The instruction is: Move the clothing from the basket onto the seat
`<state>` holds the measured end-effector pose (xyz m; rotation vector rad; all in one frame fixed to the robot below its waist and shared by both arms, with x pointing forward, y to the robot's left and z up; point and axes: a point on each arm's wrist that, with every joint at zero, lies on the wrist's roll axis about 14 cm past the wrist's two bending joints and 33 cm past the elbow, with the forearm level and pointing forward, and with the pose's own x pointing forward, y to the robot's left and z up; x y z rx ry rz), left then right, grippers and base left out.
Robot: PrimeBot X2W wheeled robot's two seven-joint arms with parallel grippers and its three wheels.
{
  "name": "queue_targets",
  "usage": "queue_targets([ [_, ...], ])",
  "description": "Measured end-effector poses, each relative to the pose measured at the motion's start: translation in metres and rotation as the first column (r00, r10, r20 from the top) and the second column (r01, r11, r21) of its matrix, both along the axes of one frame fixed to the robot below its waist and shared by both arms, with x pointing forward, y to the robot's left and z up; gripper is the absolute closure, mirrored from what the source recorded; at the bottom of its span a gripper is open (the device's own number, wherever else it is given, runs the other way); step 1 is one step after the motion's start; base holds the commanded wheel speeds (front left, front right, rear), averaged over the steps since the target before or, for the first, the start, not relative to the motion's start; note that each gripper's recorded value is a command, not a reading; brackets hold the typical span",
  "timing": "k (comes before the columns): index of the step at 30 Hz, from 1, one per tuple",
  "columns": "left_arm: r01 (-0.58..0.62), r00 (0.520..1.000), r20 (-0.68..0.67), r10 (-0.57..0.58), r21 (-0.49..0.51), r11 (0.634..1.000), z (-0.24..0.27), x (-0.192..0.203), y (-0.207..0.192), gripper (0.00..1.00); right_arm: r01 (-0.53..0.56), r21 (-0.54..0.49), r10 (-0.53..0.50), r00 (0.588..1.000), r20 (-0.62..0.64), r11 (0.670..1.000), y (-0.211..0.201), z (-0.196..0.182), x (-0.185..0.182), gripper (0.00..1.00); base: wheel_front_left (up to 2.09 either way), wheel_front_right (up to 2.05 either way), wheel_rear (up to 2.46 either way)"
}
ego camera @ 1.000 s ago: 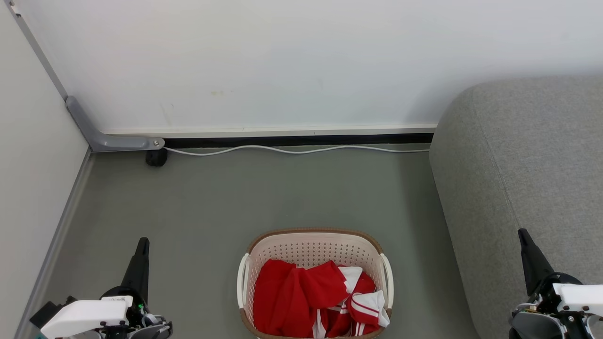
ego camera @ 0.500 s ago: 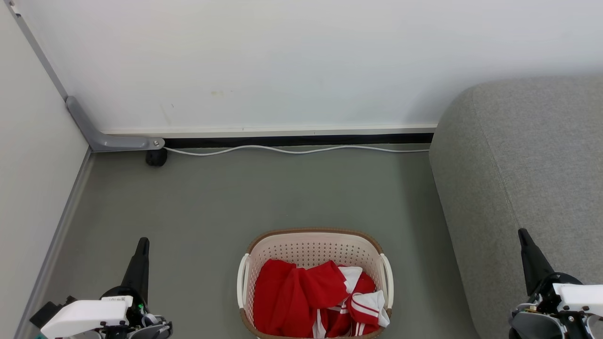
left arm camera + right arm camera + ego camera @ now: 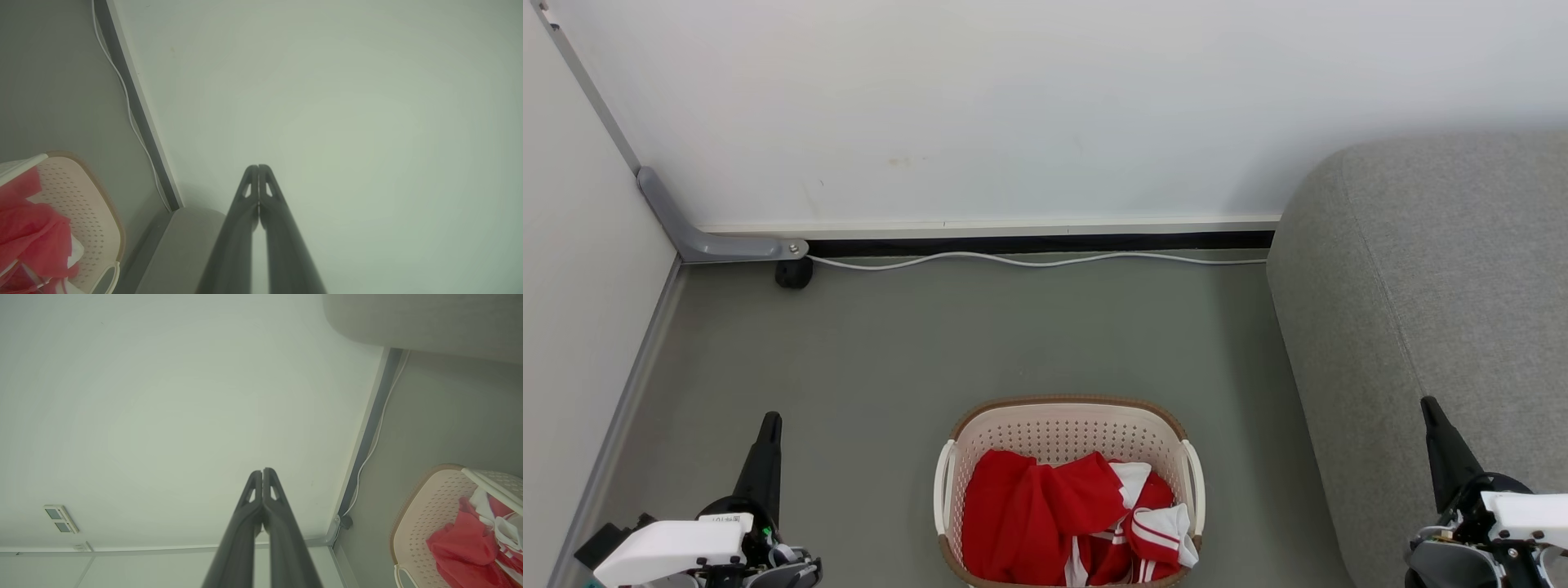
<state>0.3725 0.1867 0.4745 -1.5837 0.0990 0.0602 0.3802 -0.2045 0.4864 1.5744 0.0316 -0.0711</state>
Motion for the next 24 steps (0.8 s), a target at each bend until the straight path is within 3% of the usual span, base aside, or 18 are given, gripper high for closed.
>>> queue_targets([
  [24,0.0,1.0,0.0,0.0,0.0,1.0,0.0,0.0,0.0,1.0,0.0,0.0,0.0,1.0,0.0,1.0,0.0,0.0,0.0,1.0,0.0,0.0,0.0],
])
